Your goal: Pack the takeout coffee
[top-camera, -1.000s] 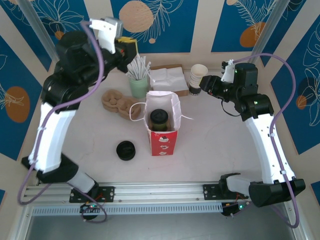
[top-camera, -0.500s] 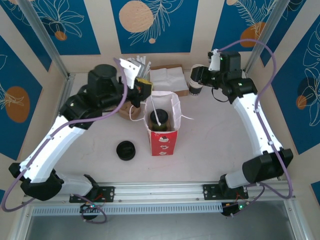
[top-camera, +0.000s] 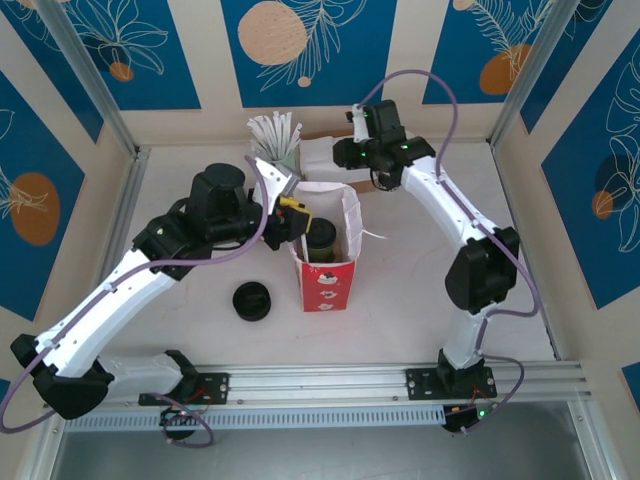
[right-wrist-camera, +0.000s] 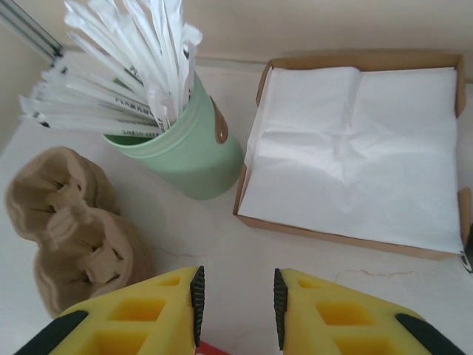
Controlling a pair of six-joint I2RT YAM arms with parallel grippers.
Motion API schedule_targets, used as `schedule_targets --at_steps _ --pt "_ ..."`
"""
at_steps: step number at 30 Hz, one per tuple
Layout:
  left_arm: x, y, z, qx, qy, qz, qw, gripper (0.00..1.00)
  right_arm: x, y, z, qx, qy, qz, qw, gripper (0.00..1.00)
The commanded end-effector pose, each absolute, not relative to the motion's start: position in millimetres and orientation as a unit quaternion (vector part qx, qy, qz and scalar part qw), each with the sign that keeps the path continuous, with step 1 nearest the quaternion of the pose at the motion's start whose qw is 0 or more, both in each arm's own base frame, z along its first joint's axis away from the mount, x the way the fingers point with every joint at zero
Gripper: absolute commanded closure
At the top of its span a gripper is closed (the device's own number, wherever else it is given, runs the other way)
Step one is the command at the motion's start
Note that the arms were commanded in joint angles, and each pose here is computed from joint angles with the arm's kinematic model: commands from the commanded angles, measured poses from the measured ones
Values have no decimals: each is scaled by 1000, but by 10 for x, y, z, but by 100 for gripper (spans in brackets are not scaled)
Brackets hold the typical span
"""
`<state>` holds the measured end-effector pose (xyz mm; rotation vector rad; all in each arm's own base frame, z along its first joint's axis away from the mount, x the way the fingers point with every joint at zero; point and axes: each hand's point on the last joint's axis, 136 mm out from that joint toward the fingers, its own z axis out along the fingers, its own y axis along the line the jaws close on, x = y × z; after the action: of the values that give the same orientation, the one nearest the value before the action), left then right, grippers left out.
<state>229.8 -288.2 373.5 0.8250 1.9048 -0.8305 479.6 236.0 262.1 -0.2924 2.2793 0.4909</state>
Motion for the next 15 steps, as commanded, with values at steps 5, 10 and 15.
schedule_targets --at_steps 5,10,15 --pt "2163 -2813 3907 348 740 -338 466 45 5203 2414 2580 -123 893 154 406 65" --pt "2175 -2747 3832 334 753 -327 462 40 5425 2483 2391 -119 902 142 390 62" --pt "2194 -2664 3715 317 773 -311 452 38 5671 2528 2220 -109 906 128 387 58"
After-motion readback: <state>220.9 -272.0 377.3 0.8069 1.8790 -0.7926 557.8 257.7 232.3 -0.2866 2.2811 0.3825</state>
